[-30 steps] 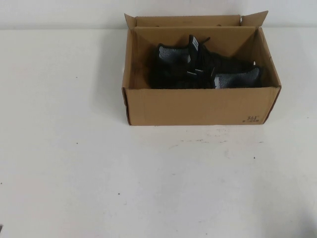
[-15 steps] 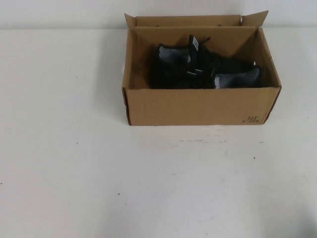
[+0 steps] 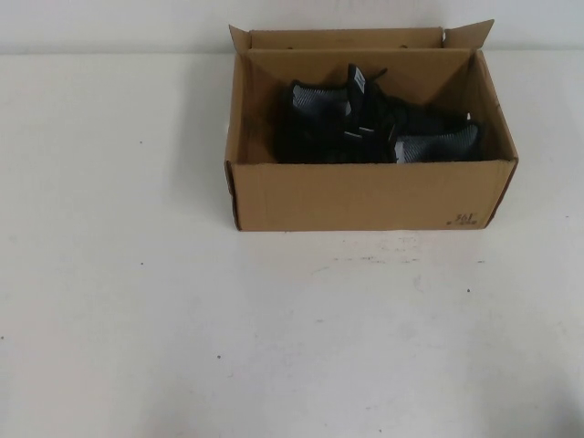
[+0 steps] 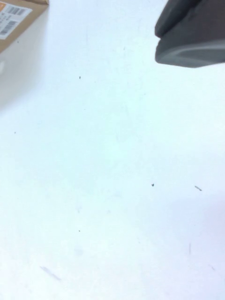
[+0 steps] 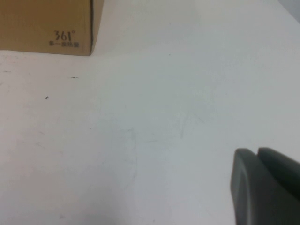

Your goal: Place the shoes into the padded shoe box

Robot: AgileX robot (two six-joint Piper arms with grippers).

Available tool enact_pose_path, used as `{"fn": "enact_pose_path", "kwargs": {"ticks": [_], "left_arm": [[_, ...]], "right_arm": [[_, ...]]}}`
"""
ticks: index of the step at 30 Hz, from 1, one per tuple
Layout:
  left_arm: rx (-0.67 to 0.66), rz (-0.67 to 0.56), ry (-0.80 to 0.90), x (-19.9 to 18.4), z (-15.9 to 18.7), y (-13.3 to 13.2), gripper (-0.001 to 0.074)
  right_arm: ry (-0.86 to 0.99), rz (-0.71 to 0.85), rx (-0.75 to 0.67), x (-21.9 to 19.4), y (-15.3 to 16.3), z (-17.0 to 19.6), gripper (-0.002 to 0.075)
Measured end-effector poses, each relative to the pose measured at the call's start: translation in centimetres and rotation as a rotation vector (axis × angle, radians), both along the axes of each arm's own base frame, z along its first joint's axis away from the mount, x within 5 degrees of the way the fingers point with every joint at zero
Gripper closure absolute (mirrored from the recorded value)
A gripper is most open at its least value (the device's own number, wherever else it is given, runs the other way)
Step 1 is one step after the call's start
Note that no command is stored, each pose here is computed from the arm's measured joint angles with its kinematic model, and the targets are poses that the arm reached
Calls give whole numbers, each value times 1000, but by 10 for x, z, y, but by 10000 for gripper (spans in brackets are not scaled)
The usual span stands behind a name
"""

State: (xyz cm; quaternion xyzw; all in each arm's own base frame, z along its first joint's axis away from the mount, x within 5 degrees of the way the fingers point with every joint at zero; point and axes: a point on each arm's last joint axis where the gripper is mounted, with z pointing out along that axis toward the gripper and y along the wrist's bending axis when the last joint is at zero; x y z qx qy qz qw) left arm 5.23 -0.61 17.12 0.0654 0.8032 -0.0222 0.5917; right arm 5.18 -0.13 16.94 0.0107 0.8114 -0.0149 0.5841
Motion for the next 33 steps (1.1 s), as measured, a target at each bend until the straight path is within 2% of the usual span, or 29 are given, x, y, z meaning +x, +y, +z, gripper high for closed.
{"fn": "enact_pose_path", "kwargs": {"ticks": [33], "left_arm": [[10,3,-1,0,0,0,738]], "right_arm": [[0,0,0,0,0,0,734]]}}
